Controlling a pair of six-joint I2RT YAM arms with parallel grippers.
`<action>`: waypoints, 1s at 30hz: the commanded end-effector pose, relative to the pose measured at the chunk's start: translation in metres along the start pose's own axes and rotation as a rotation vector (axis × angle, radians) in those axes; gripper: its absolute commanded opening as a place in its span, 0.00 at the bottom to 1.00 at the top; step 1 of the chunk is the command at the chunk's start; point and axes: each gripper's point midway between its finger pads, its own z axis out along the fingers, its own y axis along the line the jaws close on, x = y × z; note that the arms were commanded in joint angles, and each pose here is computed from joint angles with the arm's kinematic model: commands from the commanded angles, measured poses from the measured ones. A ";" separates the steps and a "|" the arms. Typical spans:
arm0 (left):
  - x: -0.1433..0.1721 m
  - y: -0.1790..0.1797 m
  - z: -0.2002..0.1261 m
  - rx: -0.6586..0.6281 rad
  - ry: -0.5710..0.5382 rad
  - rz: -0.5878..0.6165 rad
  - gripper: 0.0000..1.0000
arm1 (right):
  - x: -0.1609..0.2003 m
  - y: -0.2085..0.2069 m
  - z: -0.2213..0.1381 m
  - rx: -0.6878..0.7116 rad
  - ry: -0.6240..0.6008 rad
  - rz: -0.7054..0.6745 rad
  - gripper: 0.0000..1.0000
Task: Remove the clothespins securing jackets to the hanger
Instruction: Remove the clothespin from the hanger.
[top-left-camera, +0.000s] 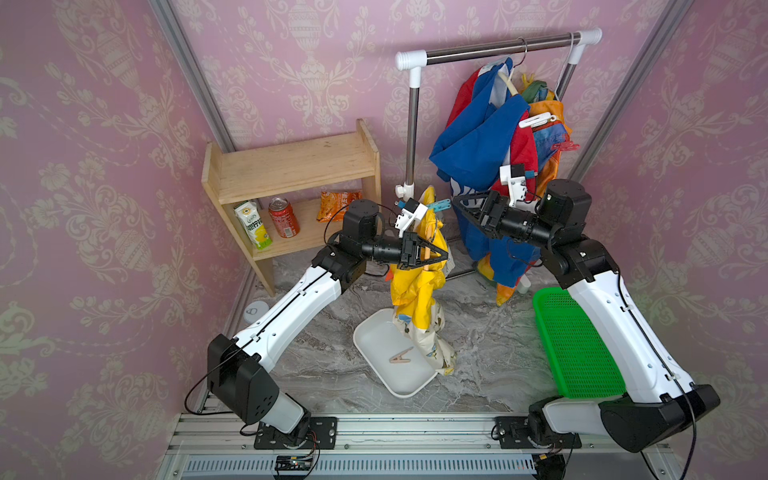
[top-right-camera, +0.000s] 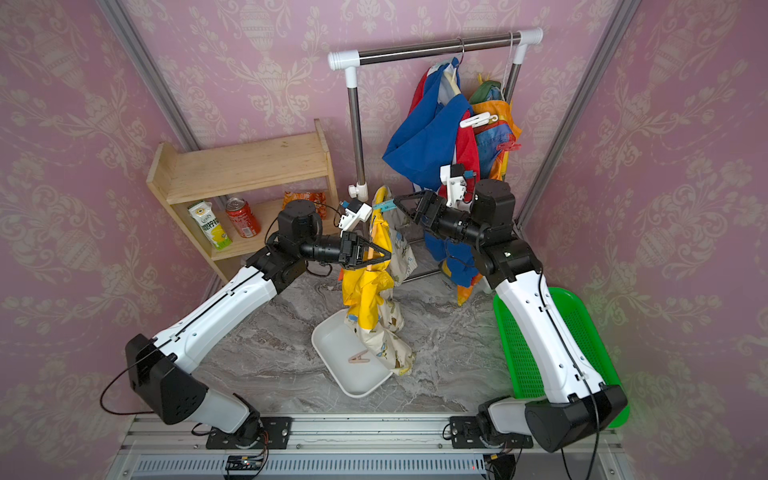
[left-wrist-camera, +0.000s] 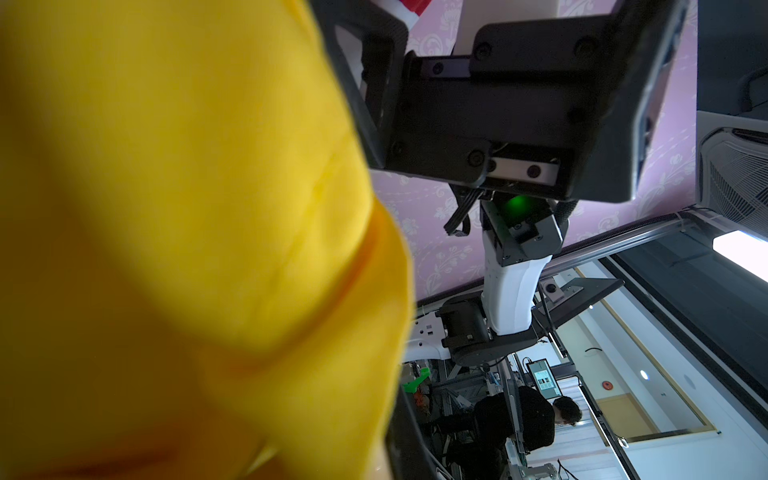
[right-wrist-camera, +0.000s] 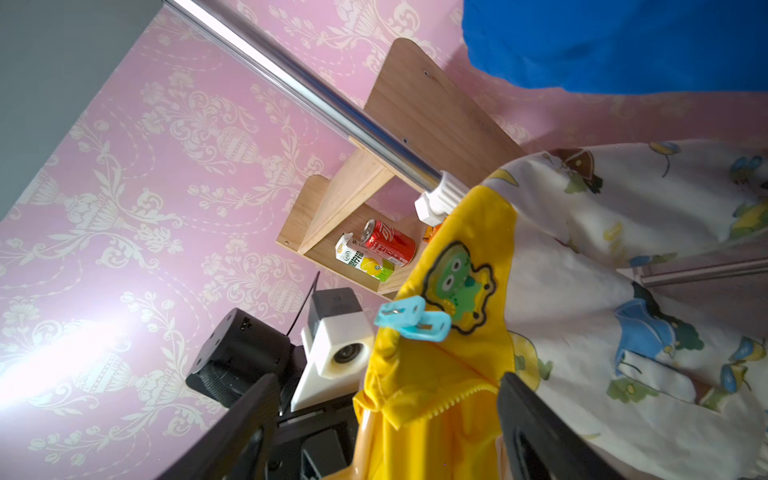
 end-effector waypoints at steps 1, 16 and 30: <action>-0.003 -0.037 -0.008 0.041 -0.033 0.171 0.00 | -0.004 0.002 0.011 -0.019 0.006 0.027 0.77; 0.001 -0.045 -0.009 0.039 -0.031 0.172 0.00 | 0.009 -0.007 0.031 -0.012 0.044 0.047 0.56; 0.003 -0.041 -0.010 0.013 -0.034 0.168 0.00 | 0.016 -0.017 0.044 -0.022 0.068 0.076 0.28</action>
